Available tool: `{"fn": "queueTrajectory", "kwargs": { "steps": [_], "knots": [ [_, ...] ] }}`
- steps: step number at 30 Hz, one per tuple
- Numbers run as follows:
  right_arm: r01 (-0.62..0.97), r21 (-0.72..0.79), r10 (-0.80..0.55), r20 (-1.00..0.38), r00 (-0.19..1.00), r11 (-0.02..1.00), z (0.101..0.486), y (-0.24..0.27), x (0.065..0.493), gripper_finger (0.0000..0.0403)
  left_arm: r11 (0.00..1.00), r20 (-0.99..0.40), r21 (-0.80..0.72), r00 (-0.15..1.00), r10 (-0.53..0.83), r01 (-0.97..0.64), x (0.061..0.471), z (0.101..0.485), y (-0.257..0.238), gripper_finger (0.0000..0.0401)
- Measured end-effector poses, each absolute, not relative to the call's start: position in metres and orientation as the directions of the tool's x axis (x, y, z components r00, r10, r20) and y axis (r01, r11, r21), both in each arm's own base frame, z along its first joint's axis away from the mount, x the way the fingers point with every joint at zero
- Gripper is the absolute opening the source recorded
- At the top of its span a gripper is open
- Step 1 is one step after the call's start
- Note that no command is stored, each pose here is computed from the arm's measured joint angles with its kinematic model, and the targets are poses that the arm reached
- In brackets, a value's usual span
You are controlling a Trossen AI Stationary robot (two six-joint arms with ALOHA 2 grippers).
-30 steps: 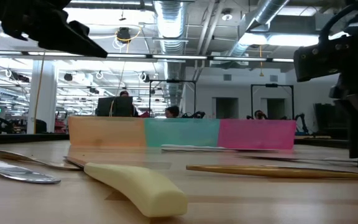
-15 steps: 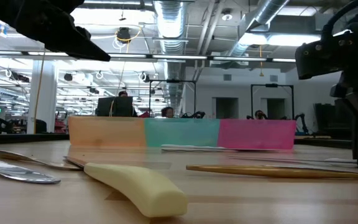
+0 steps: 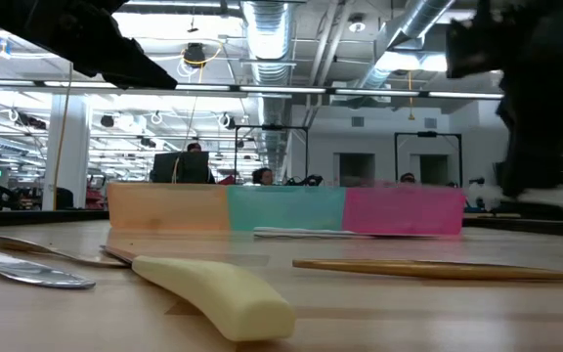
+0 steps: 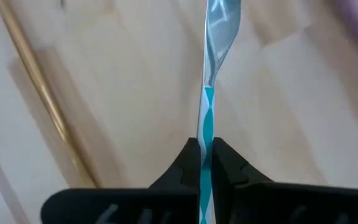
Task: Sort silverware by color (type)
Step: Put the blue patterned table knife into the red bin
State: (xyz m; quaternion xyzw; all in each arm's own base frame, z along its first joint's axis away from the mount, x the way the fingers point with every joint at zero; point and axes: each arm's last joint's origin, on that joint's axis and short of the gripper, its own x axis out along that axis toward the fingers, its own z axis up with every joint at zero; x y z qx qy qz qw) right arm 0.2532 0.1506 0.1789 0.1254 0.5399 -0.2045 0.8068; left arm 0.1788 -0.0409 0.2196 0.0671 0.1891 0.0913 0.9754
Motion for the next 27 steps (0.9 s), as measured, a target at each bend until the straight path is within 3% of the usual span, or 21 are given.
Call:
{"fn": "queueTrajectory", "kwargs": {
  "steps": [13, 27],
  "knots": [
    [0.63, 0.019, -0.319, -0.85, 0.418, 0.776, 0.221, 0.072, 0.271, 0.0019, 0.972, -0.348, 0.106, 0.908, 0.234, -0.21, 0.179, 0.22, -0.04, 0.019],
    [0.649, -0.142, -0.452, -0.825, 0.34, 0.747, 0.242, -0.044, 0.268, 0.0019, 0.958, -0.337, 0.081, 0.897, 0.285, -0.274, 0.178, 0.22, -0.039, 0.019]
  ]
}}
